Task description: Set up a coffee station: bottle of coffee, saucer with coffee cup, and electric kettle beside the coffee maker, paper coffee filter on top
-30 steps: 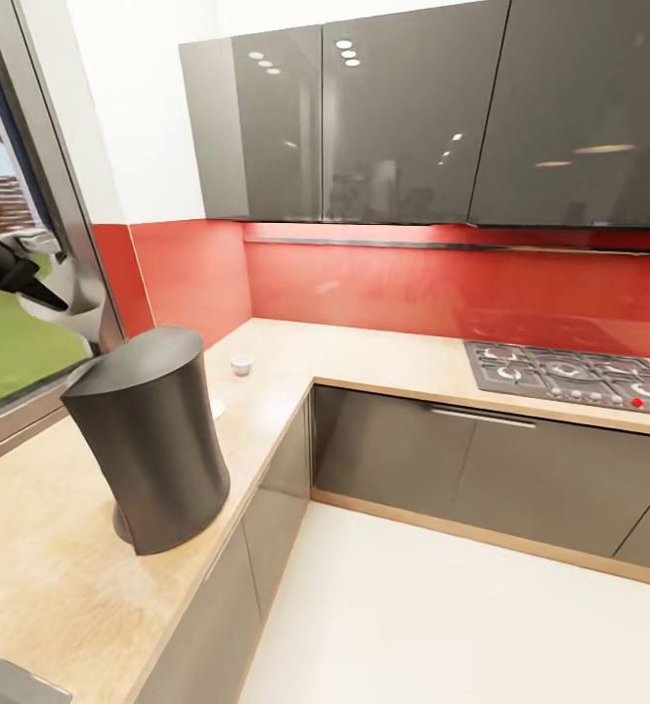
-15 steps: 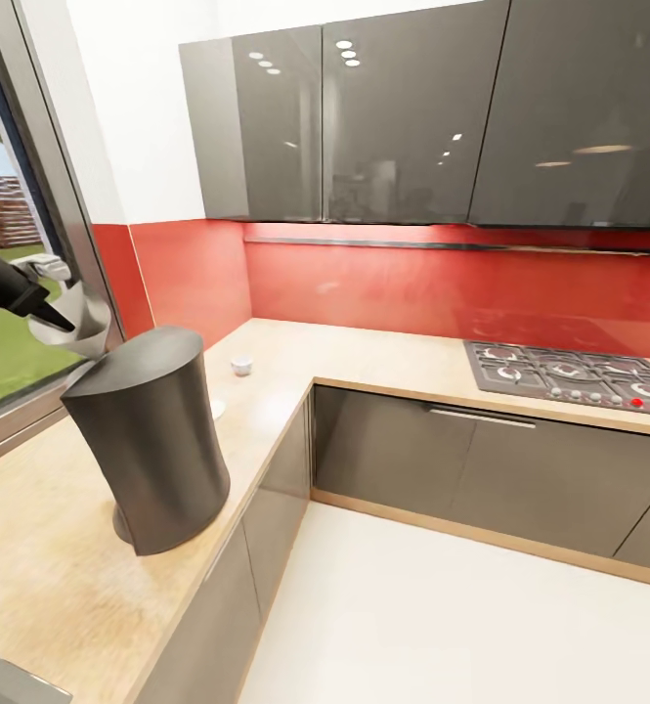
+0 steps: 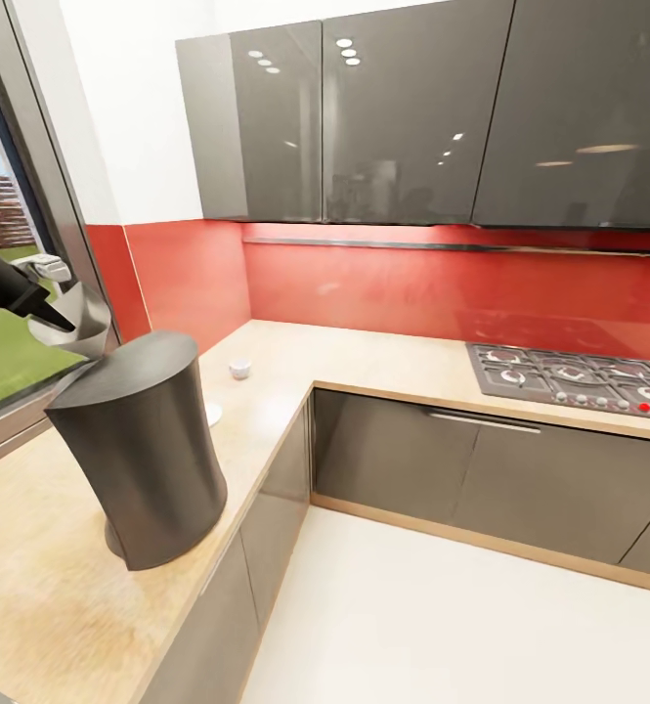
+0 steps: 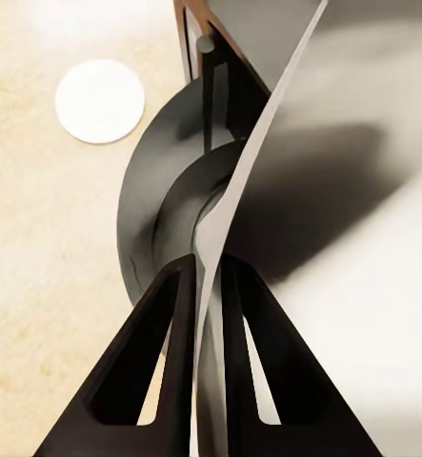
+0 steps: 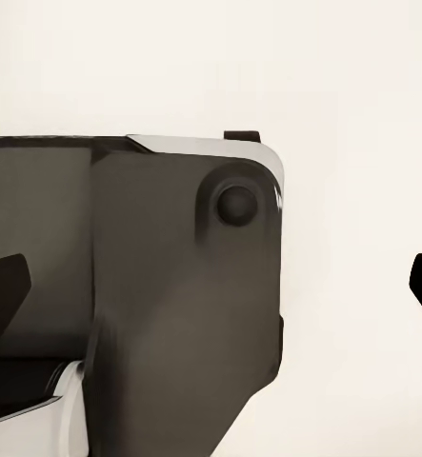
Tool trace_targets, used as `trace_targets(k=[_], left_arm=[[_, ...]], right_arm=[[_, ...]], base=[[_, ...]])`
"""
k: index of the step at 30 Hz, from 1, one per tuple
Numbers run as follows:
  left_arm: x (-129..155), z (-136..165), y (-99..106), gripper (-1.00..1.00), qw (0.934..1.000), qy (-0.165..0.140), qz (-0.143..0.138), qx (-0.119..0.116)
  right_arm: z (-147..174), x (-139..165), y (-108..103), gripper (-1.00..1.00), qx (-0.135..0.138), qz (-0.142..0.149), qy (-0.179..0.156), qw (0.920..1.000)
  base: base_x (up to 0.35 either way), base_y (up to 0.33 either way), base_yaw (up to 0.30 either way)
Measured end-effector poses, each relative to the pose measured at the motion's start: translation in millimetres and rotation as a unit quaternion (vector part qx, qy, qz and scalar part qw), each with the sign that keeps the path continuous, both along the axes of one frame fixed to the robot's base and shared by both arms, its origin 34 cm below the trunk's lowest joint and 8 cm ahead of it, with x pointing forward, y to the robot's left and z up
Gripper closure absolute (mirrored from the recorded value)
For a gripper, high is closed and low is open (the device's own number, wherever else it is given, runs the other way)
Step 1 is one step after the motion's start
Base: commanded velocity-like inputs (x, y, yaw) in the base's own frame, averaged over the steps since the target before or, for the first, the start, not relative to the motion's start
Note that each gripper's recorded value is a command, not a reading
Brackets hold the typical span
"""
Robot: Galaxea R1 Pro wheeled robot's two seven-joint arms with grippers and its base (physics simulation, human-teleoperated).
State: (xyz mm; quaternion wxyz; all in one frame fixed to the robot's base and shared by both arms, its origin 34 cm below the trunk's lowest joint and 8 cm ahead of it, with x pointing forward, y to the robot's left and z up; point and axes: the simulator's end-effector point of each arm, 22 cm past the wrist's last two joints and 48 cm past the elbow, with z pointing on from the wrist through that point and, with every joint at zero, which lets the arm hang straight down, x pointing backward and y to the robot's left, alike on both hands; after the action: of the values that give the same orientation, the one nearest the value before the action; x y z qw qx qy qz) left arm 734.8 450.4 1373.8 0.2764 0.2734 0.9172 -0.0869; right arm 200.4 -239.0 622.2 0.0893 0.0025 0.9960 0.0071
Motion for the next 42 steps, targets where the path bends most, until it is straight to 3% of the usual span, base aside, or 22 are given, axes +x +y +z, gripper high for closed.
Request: trace_targets(k=[19,29,42], left_arm=[[-6,-3,15,1.00,0.9999,0.001,0.011,-0.001],[-9,-8,23,1.00,0.9997,0.011,0.018,0.010],[-8,-5,20,1.00,0.9998,0.007,0.015,0.009]], right_arm=[[0,0,0,-1.00,0.000,0.000,0.000,1.0000],[0,0,0,-1.00,0.000,0.001,0.000,1.0000],[0,0,0,-1.00,0.000,0.001,0.000,1.0000]], base=[[0.000,0.000,0.000],[0.000,0.000,0.000],[0.042,0.000,0.000]])
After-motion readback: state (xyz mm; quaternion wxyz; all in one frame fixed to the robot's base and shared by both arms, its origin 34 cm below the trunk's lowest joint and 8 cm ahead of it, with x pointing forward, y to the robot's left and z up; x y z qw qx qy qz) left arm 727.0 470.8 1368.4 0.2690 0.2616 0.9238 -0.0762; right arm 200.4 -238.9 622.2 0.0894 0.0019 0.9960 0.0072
